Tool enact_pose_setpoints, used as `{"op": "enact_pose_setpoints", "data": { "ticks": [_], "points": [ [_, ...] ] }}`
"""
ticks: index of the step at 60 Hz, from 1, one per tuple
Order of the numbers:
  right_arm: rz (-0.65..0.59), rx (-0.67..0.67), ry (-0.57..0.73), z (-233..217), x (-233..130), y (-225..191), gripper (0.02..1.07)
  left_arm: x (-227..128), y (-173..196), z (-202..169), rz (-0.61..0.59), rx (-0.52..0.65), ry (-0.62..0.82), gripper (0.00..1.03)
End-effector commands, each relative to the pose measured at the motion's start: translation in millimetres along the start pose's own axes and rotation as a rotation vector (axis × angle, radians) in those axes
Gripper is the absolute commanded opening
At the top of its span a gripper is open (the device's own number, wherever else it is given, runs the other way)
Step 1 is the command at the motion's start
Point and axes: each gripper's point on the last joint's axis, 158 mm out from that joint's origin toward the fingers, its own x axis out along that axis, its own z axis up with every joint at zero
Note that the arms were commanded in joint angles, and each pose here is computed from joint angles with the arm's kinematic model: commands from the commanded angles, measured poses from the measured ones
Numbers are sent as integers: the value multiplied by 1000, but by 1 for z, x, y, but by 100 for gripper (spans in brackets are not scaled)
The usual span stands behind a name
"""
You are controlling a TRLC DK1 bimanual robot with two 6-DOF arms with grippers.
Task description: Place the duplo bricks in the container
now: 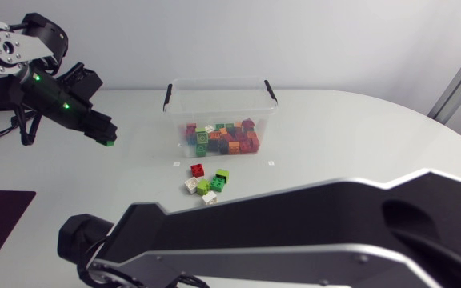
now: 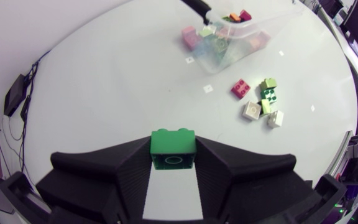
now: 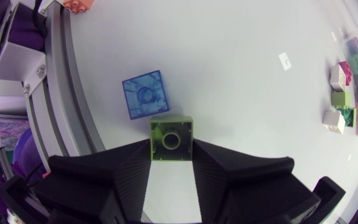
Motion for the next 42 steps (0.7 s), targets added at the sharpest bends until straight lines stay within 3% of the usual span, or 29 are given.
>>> {"op": "enact_pose_setpoints", "data": {
  "ticks": [1,17,42],
  "points": [
    [3,48,-44,2,-20,-13,32,-19,-6,34,-4,-1,-101,16],
    [13,166,-160,13,-60,-60,31,-27,-31,97,-56,17,-246,16],
    [-43,372,-321,13,-121,-154,31,1,-51,153,-150,0,-362,16]
  ]
}}
